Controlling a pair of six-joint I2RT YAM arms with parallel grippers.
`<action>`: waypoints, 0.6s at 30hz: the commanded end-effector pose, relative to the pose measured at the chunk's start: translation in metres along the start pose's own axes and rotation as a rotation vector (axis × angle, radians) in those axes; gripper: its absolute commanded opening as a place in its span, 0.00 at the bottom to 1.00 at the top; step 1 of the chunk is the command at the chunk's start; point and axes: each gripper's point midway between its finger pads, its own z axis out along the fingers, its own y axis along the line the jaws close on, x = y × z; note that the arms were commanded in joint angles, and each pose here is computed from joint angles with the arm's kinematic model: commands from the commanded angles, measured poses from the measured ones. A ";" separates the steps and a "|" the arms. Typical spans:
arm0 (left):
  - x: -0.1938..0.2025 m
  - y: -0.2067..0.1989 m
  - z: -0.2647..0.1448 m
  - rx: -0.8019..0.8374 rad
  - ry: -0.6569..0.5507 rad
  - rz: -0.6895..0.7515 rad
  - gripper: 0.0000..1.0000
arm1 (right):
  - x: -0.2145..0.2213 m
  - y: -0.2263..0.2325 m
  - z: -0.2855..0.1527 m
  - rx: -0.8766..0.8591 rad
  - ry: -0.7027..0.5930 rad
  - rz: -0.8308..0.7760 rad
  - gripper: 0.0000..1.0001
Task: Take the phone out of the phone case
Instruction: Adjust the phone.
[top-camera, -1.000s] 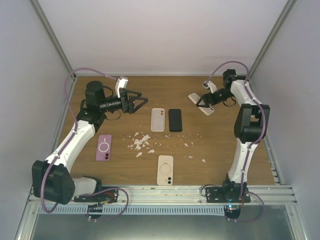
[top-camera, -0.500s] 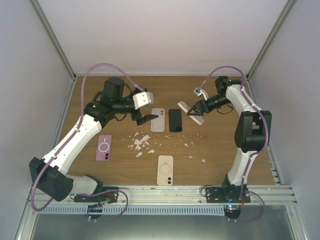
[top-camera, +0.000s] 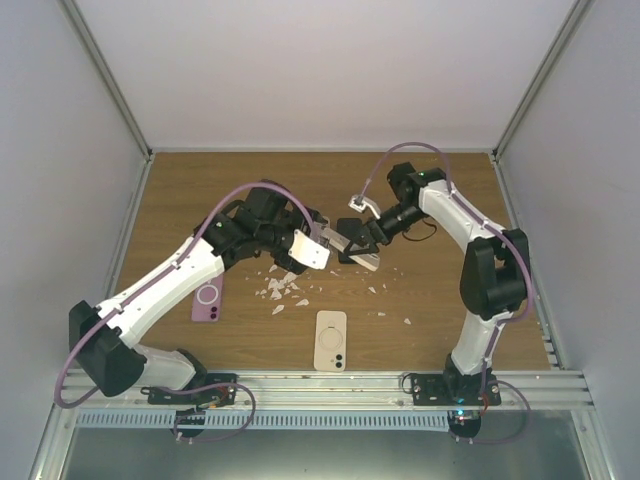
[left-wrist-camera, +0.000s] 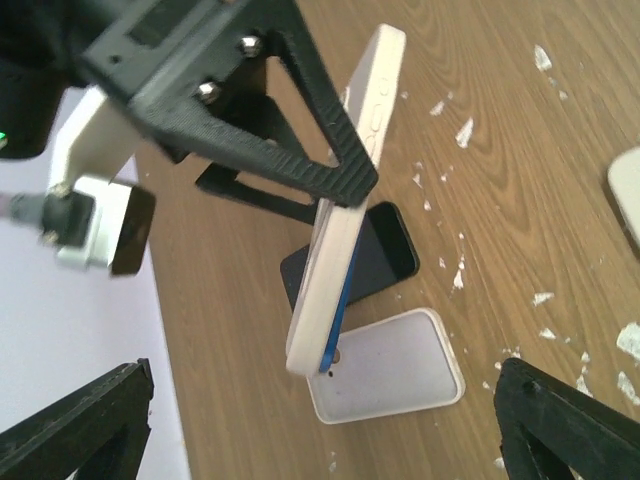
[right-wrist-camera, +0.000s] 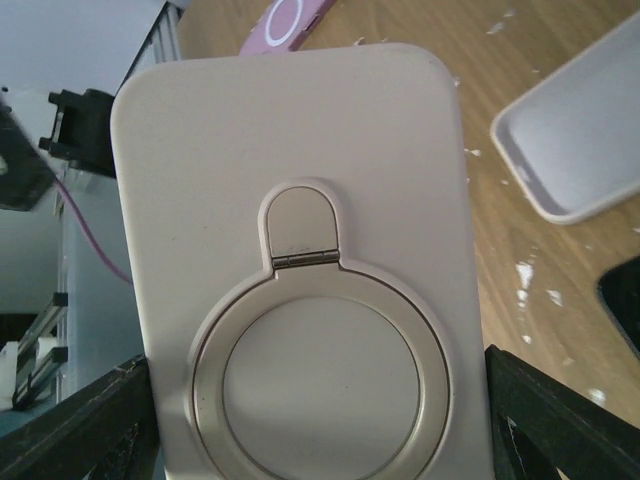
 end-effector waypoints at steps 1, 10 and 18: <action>0.005 -0.011 0.018 0.015 0.070 0.164 0.92 | -0.012 0.038 0.005 -0.064 -0.031 -0.060 0.53; 0.013 -0.020 0.033 0.006 0.134 0.265 0.65 | -0.005 0.060 0.017 -0.099 -0.001 -0.083 0.52; 0.001 -0.017 0.024 -0.016 0.090 0.192 0.14 | -0.004 0.069 0.015 -0.134 -0.013 -0.074 0.52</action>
